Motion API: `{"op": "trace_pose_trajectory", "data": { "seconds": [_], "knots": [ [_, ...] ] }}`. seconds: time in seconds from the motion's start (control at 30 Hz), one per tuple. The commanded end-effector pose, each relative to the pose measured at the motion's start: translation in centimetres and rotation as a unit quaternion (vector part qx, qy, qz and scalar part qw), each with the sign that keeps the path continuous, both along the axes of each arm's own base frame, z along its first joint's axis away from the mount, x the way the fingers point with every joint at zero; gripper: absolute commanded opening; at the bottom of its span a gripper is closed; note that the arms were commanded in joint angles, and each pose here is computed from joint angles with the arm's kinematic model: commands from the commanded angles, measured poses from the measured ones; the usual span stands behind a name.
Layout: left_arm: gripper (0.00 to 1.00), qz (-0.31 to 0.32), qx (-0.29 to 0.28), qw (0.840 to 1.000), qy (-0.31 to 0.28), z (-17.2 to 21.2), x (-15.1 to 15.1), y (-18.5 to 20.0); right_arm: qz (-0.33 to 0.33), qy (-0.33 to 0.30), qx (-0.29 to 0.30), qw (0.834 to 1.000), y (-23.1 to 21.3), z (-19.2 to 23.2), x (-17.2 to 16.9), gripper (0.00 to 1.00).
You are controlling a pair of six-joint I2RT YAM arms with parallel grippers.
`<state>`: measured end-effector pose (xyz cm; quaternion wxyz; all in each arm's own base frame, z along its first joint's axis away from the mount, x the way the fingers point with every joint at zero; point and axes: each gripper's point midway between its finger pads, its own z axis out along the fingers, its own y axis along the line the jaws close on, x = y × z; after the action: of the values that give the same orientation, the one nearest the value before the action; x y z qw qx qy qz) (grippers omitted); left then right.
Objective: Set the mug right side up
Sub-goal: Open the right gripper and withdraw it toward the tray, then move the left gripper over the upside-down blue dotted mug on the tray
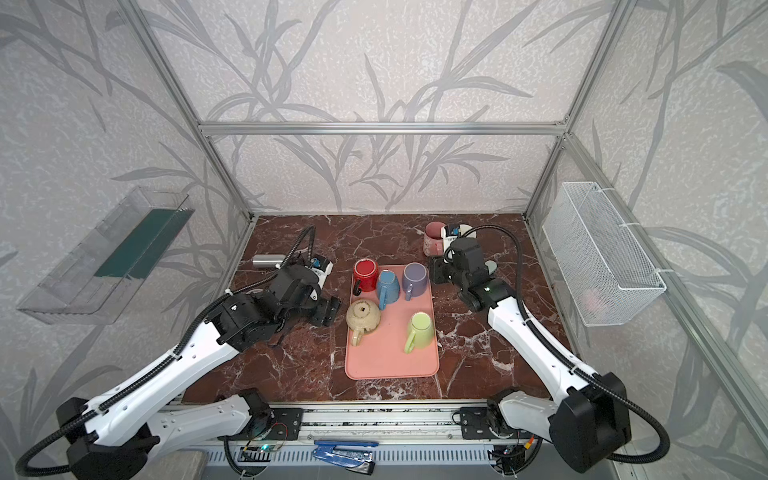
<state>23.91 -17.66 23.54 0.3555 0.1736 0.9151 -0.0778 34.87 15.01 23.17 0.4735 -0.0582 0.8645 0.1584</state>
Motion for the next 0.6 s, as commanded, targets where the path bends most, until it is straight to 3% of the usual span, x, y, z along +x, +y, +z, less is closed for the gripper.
{"op": "trace_pose_trajectory", "data": {
  "seconds": [0.0,0.2,0.57],
  "knots": [
    [0.76,0.009,0.017,1.0,0.009,-0.1,0.3,-0.5,0.026,-0.006,0.047,0.999,1.4,0.1,-2.1,0.6],
    [0.67,0.006,0.029,0.999,0.027,-1.7,1.8,-3.4,0.042,0.017,0.046,0.998,2.4,-2.8,-5.5,0.61],
    [0.56,-0.006,0.031,0.998,0.055,-4.3,4.4,-8.7,-0.003,0.06,0.074,0.995,1.2,-7.5,-6.7,0.61]
  ]
}}
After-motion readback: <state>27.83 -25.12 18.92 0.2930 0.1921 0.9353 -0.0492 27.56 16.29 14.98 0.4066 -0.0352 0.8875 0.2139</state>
